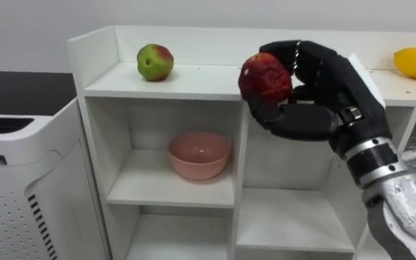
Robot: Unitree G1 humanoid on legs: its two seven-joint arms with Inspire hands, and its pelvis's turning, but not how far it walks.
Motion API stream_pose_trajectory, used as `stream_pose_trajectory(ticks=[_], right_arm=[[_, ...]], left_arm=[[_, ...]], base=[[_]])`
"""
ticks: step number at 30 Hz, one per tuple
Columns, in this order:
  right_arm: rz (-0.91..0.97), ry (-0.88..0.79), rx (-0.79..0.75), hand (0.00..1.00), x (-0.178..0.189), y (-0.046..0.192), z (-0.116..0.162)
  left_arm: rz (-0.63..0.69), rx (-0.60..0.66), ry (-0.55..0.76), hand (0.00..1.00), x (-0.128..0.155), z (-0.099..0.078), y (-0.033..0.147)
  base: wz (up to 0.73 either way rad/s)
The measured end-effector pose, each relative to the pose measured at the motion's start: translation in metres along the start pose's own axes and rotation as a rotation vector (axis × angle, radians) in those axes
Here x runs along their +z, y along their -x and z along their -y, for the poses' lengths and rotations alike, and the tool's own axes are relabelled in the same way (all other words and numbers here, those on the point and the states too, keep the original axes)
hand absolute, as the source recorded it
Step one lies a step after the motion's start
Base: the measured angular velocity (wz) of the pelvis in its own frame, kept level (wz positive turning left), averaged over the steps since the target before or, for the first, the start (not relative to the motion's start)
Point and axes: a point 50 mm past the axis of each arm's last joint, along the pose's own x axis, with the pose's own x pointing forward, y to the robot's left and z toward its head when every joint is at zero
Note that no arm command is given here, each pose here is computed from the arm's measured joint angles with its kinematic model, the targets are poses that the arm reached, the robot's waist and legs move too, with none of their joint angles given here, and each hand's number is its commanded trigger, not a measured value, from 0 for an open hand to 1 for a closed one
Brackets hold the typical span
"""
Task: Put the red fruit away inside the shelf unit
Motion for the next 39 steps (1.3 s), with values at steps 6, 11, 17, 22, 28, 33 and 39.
stream_pose_trajectory(ticks=[6, 11, 17, 22, 28, 33, 39], right_arm=[[-0.129, -0.046, 0.019, 1.0, -0.03, 0.025, -0.01], [-0.275, -0.113, 0.032, 1.0, -0.061, 0.048, -0.022], [-0.49, -0.205, -0.002, 1.0, -0.111, 0.066, -0.026], [-0.681, -0.35, -0.083, 1.0, -0.152, 0.089, -0.031], [-0.884, -0.521, -0.225, 1.0, -0.191, 0.112, -0.029], [-0.909, -0.697, -0.377, 1.0, -0.2, 0.102, -0.019], [-0.846, -0.948, -0.532, 1.0, -0.196, 0.077, -0.01]], left_arm=[[-0.005, -0.017, -0.001, 0.0, -0.002, 0.006, 0.0], [-0.017, -0.008, 0.007, 0.0, -0.006, 0.013, 0.0], [-0.039, -0.022, 0.008, 0.0, -0.014, 0.026, -0.001], [-0.085, -0.032, 0.092, 0.0, -0.025, 0.032, -0.001], [-0.08, -0.016, 0.16, 0.0, -0.015, 0.03, -0.004], [-0.059, 0.01, 0.174, 0.0, 0.0, 0.024, -0.007], [-0.07, 0.018, 0.176, 0.0, 0.004, 0.027, -0.007]], base=[[-0.01], [0.0], [0.01], [-0.02], [-0.03], [0.01], [0.08]])
